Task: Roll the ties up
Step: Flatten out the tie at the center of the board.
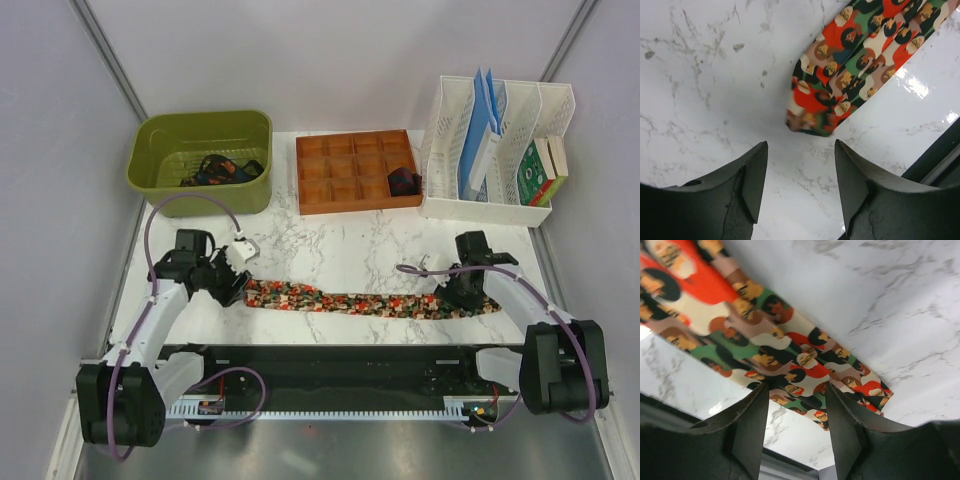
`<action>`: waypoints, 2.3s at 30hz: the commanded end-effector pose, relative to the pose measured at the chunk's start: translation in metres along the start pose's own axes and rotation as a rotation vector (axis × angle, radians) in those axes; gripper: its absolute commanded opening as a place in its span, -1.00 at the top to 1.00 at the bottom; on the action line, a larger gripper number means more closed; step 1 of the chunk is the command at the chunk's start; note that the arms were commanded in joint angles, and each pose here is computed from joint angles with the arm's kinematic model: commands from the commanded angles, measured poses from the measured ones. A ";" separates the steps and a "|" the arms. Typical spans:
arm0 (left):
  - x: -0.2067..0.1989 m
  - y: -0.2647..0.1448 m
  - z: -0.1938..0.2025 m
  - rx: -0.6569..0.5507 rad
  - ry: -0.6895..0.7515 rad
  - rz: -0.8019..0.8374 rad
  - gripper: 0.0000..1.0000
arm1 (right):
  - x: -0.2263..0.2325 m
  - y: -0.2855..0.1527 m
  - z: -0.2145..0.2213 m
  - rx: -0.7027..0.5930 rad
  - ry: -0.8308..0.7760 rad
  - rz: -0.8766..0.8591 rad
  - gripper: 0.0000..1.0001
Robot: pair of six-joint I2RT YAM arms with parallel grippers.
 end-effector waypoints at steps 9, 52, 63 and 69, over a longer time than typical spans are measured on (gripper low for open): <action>0.008 -0.018 -0.069 -0.027 0.231 0.134 -0.63 | 0.004 -0.041 -0.018 -0.110 -0.072 -0.153 -0.31; 0.005 0.061 -0.058 0.242 0.696 0.264 0.12 | -0.005 0.012 -0.017 0.036 -0.042 -0.244 -0.60; 0.006 0.068 -0.035 0.383 0.705 0.323 0.00 | -0.006 0.012 -0.017 0.045 -0.039 -0.245 -0.61; 0.013 0.046 -0.044 0.350 0.695 0.297 0.70 | -0.005 0.014 -0.017 0.050 -0.030 -0.246 -0.62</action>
Point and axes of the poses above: each gripper's point midway between its finger pads, its own y axis out along the fingers, its own x axis along the line the jaws close on, z = x × y, the point moved 7 cm from there along -y, back along the fingers, and after that the axes turned 3 degrees about y, right-handed, at the moved point
